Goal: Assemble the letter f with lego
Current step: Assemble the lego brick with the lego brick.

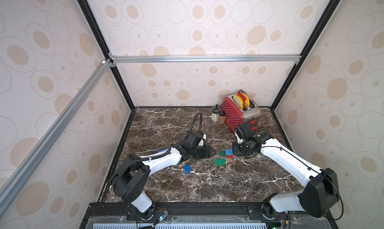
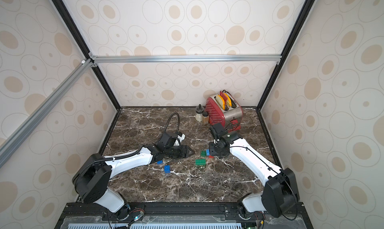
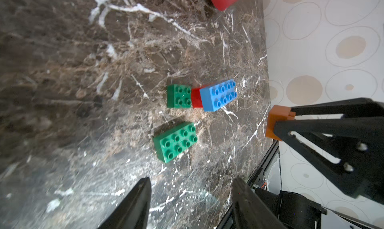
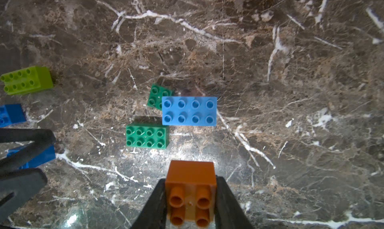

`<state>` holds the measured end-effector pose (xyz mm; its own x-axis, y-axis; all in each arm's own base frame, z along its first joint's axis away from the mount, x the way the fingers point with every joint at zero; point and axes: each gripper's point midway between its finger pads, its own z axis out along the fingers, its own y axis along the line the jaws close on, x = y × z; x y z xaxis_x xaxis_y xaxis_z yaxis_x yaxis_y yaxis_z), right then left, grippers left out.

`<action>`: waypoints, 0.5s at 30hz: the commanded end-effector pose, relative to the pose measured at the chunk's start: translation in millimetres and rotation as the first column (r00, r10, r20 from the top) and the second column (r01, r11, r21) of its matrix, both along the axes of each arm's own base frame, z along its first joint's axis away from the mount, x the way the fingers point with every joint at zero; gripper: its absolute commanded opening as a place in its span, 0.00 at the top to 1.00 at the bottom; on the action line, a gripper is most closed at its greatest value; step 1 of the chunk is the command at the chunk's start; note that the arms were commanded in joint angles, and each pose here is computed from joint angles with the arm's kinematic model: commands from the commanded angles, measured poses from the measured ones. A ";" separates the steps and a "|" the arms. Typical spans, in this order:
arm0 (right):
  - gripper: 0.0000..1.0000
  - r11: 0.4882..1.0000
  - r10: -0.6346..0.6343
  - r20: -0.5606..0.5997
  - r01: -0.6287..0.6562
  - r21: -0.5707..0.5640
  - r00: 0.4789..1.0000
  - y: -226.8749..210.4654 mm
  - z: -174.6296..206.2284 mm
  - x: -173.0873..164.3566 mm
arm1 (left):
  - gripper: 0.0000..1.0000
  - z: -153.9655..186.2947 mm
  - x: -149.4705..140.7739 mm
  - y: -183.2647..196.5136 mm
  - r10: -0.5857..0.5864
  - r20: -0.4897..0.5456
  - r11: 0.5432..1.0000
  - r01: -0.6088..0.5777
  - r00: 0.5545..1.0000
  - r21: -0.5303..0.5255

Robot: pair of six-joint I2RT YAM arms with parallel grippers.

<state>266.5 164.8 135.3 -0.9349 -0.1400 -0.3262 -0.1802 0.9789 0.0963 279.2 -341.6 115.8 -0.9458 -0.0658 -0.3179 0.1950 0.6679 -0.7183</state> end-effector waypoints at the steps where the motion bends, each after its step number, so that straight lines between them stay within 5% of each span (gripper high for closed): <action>1: 0.64 0.997 0.079 -0.036 -0.080 -0.012 0.996 7.1 -4.4 3.3 | 0.44 30.1 18.9 -31.0 0.004 0.028 0.986 0.001 1.000 -0.165; 15: 0.65 0.993 0.112 -0.077 -0.115 -0.032 0.991 14.0 -25.5 19.6 | 0.53 0.0 34.6 -63.4 -0.044 -0.039 0.980 0.035 0.998 -0.195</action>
<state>280.3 178.9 107.4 -0.9371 -0.2477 -0.2457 -0.2743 0.9583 0.0801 308.1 -390.3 106.2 -0.9607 -0.0875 -0.2633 0.1726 0.5546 -0.8140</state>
